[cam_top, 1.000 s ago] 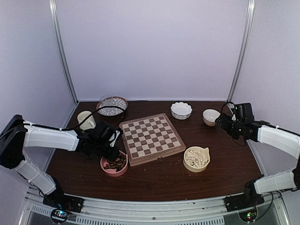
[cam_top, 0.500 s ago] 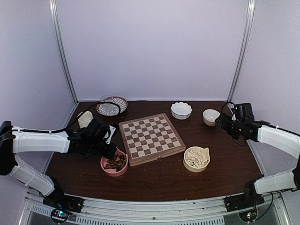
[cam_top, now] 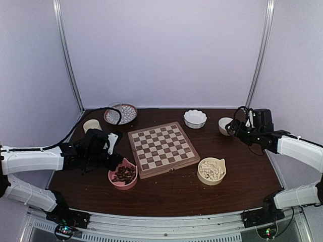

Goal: Set up the chess pieces on the board
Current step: Pick up the pawn from the storage box, then place the pawn on a7.

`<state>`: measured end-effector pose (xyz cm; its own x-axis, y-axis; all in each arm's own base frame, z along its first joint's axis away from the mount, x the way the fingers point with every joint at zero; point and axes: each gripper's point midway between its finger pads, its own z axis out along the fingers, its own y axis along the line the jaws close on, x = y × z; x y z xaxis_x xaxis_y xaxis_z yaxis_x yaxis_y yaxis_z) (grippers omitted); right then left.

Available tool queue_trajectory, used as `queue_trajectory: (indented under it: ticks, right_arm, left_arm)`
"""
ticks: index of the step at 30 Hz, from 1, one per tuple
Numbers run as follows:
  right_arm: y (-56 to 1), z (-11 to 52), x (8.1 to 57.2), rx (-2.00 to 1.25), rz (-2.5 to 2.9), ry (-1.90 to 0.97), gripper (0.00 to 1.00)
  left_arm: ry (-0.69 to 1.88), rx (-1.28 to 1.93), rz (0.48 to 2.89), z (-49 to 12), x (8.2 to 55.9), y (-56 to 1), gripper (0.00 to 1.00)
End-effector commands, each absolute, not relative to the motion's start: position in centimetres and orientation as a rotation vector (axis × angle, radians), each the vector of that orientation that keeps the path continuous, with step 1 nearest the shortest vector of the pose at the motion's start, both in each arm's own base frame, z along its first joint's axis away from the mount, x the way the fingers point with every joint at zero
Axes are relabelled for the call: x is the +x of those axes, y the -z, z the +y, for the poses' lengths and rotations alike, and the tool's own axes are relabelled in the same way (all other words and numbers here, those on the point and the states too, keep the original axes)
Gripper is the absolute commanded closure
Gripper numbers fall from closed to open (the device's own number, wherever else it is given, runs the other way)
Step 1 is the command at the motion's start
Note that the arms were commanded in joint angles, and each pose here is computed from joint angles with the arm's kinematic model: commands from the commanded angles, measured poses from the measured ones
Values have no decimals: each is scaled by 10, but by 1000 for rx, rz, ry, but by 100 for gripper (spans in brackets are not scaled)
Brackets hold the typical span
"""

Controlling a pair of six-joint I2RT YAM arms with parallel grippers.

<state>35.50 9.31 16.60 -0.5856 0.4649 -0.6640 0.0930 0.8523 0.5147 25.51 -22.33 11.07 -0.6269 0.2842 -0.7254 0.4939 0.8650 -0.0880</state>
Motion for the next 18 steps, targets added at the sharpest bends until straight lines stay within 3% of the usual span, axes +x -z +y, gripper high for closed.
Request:
queue_trajectory:
  ticks: [1,18]
  right_arm:
    - [-197,109,356,279,2074,-568,3]
    - [-197,109,354,281,2052,-562,3]
  left_arm:
    - [404,520,2226,-231,262,-126,93]
    - [326,327,2173,-250,333,-144,96]
